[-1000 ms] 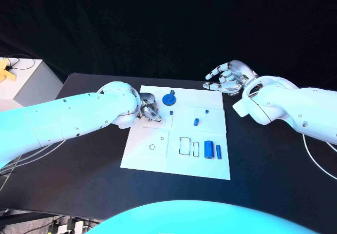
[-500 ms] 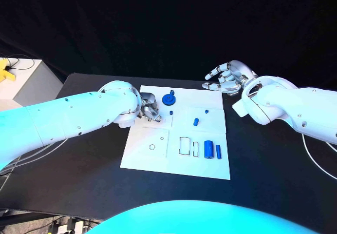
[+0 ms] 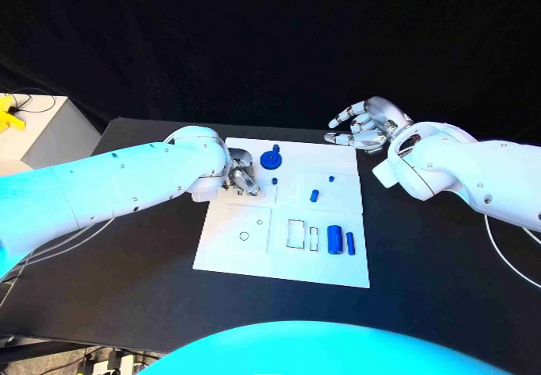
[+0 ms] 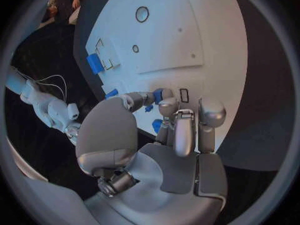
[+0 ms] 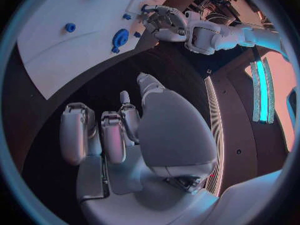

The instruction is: Assemble the parts on the task board

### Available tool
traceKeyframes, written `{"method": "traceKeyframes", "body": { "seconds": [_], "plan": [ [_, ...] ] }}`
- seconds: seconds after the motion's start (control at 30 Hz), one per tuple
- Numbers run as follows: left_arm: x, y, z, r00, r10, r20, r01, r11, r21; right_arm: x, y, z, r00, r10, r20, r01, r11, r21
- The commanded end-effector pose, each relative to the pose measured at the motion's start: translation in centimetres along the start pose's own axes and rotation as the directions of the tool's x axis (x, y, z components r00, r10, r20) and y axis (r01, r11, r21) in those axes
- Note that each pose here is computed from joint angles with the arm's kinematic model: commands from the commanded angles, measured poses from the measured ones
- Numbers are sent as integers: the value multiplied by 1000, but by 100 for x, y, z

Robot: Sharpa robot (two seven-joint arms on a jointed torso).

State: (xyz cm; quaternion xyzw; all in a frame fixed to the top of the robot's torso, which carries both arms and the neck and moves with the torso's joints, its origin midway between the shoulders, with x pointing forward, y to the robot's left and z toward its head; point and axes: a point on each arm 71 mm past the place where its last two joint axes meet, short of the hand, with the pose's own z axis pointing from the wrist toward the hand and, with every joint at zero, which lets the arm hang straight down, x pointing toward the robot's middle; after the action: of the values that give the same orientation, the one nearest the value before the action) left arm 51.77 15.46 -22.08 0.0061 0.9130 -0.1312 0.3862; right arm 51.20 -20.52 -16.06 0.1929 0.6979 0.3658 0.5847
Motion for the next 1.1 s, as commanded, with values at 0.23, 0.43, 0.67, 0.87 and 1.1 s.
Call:
{"method": "traceKeyframes", "body": {
  "seconds": [0.23,0.43,0.67,0.87,1.1],
  "plan": [
    [66,-14,49,1000,22,-15,-22,1000,-12,13,5,-2,1000,-4,-14,4,1000,-8],
    [39,8,48,1000,8,18,-8,1000,-14,9,1,-6,1000,-4,-14,4,1000,-7],
    [31,21,40,1000,3,28,-3,1000,-14,8,-3,-7,1000,-4,-13,4,1000,-7],
    [33,39,31,1000,4,25,-3,1000,-15,8,-9,-8,1000,-4,-12,4,1000,-7],
    [32,65,20,1000,3,25,-3,1000,-18,7,-17,-11,1000,-3,-11,3,1000,-5]
  ]
}}
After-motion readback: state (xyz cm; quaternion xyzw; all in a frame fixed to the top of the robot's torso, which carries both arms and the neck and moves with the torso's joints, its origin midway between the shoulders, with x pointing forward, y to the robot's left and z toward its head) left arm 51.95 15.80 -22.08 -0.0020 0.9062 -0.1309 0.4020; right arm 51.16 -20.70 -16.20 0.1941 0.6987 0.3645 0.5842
